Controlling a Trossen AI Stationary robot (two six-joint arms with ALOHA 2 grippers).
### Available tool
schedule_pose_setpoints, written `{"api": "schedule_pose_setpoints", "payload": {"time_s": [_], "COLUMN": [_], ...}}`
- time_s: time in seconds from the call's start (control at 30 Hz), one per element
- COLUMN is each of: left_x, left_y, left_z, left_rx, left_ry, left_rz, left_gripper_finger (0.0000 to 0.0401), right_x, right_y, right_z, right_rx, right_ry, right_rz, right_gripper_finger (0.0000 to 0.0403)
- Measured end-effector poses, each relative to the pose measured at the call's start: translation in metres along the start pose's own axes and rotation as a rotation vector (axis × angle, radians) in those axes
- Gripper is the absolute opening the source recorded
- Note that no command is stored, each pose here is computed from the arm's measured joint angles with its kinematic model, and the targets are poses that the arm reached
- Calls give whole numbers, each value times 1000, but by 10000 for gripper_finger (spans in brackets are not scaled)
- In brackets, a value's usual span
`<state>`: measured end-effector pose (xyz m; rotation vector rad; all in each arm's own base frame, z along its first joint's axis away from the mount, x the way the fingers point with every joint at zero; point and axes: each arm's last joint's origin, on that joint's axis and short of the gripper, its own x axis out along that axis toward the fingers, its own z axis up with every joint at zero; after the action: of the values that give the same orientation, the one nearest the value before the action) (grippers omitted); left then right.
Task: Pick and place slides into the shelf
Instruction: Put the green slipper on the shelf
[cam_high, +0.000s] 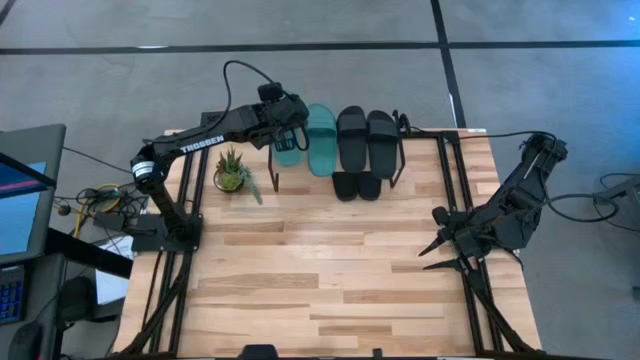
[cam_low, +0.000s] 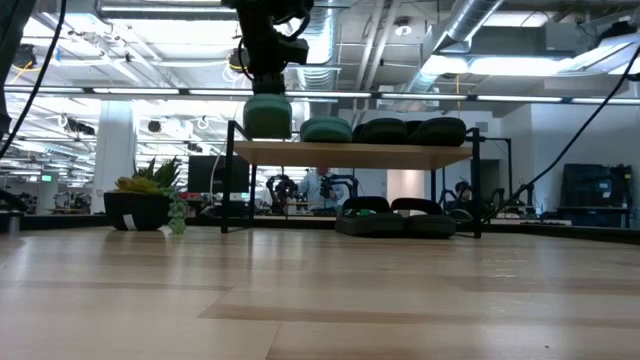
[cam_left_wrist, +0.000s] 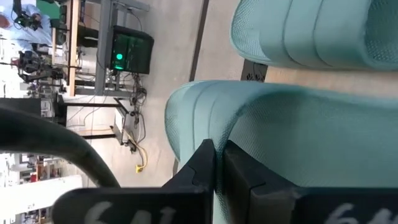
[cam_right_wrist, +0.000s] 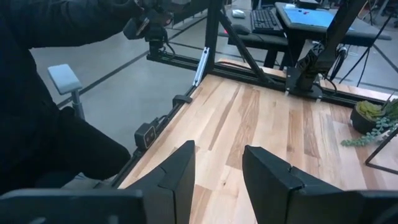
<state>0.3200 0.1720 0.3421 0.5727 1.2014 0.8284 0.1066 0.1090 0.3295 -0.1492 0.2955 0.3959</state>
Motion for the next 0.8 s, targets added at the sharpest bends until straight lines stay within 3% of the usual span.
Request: {"api": "schedule_pose_setpoints", "payload": {"time_s": [0.43,0.63,0.8], "left_x": [-1,11,18], "left_y": [-3,-18,-24], "left_z": [0,-5,-4], "left_rx": [57,120,107], "left_ry": [-36,-32,-74], "left_rz": [-76,-109,-112], "left_gripper_finger": [0,0,0], "right_x": [0,0,0], "right_y": [0,0,0], "right_z": [0,0,0], "right_rx": [1,1,2], "right_ry": [-1,-1,-2], "right_rz": [0,0,0], "right_gripper_finger": [122,122,122]}}
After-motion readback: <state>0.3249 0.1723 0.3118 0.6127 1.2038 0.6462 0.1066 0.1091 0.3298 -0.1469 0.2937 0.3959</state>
